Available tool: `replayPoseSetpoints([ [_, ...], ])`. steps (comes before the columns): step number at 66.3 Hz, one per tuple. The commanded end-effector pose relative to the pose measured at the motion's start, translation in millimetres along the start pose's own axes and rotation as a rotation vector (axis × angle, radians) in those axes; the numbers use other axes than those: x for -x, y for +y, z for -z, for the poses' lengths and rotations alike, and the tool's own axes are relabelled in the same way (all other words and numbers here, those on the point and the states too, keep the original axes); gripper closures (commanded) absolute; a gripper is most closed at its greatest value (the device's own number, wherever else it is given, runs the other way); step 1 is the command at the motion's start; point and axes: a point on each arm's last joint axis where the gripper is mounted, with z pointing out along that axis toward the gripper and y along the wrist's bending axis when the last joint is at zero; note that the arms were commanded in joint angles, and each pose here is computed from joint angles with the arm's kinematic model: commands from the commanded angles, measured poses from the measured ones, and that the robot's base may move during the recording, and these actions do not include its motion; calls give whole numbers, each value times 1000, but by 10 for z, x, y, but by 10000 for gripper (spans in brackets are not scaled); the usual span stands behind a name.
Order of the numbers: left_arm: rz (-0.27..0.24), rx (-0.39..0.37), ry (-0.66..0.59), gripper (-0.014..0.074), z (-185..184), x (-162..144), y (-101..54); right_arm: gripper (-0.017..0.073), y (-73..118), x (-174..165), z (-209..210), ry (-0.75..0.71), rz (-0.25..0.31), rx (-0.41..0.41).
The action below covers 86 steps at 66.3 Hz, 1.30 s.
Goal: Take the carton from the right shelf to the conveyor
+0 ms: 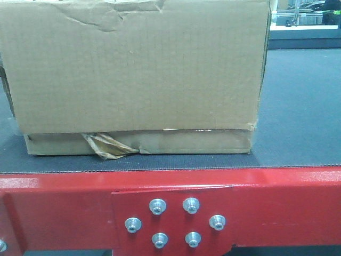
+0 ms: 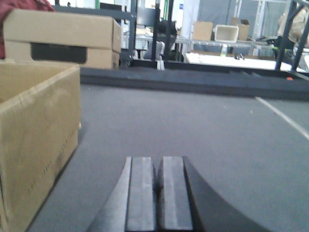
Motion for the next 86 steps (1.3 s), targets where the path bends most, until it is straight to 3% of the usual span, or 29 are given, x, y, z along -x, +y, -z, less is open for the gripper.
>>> replayPoseSetpoints([
  [1,5,0,-21,579,5,21,-1,635,-2,-238,30,-29,-2,-17],
  [9,5,0,-21,579,5,21,-1,635,10,-615,74,-11,-29,-20],
  [12,5,0,-21,579,5,21,-1,635,8,-592,107,-58,-42,-22],
  [15,5,0,-21,579,5,21,-1,635,23,-668,116,22,-46,-8],
  [86,5,0,-21,579,5,21,-1,635,21,-655,116,7,-46,-10],
])
